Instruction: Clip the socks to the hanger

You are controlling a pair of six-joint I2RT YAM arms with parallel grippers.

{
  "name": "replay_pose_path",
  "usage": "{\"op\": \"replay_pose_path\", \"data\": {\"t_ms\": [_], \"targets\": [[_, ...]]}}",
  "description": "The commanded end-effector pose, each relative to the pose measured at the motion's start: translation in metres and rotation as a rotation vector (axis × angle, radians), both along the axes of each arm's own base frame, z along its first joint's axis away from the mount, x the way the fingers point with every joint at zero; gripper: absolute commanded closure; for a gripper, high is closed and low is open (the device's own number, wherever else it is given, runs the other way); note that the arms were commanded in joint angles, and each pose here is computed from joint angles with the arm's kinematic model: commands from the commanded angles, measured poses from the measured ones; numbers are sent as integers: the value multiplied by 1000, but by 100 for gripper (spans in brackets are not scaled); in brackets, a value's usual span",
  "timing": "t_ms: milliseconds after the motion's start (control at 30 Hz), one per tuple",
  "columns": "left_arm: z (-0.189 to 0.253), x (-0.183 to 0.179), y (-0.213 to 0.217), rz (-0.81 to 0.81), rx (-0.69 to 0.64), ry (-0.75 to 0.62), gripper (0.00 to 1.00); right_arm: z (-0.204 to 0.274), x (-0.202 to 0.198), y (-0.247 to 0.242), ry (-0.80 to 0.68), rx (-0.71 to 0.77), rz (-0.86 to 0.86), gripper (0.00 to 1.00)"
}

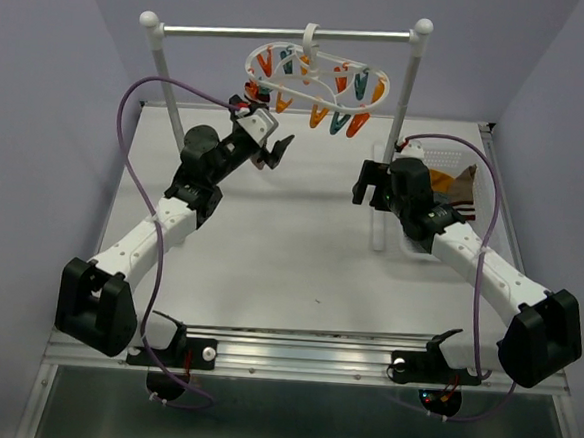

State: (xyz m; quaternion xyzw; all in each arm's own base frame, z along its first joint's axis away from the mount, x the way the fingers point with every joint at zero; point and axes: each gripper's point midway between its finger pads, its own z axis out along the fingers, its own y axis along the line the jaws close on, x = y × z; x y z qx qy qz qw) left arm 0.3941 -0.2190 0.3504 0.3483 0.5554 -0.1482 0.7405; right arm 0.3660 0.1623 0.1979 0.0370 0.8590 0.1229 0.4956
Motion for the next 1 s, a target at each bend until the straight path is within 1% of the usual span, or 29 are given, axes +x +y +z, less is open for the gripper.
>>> {"op": "replay_pose_path", "data": {"t_ms": [0,133,300,533,700,867,967], "targets": [[61,3,-2,-2,-75,-180,1,27,13,-4,-68,21,-43,0],[71,5,-5,-9,-96,-221,1,27,13,-4,-67,21,-45,0],[80,11,-8,-11,-140,-216,1,26,15,-4,-65,20,-52,0],[88,7,-8,-19,-190,-233,2,26,16,-5,-64,25,-65,0],[87,10,-8,-9,-213,-223,8,29,16,-4,-70,38,-66,0],[90,10,-5,18,-267,-230,11,31,16,-3,-70,50,-67,0],[92,12,-3,45,-296,-236,15,35,16,-1,-74,60,-60,0]]}}
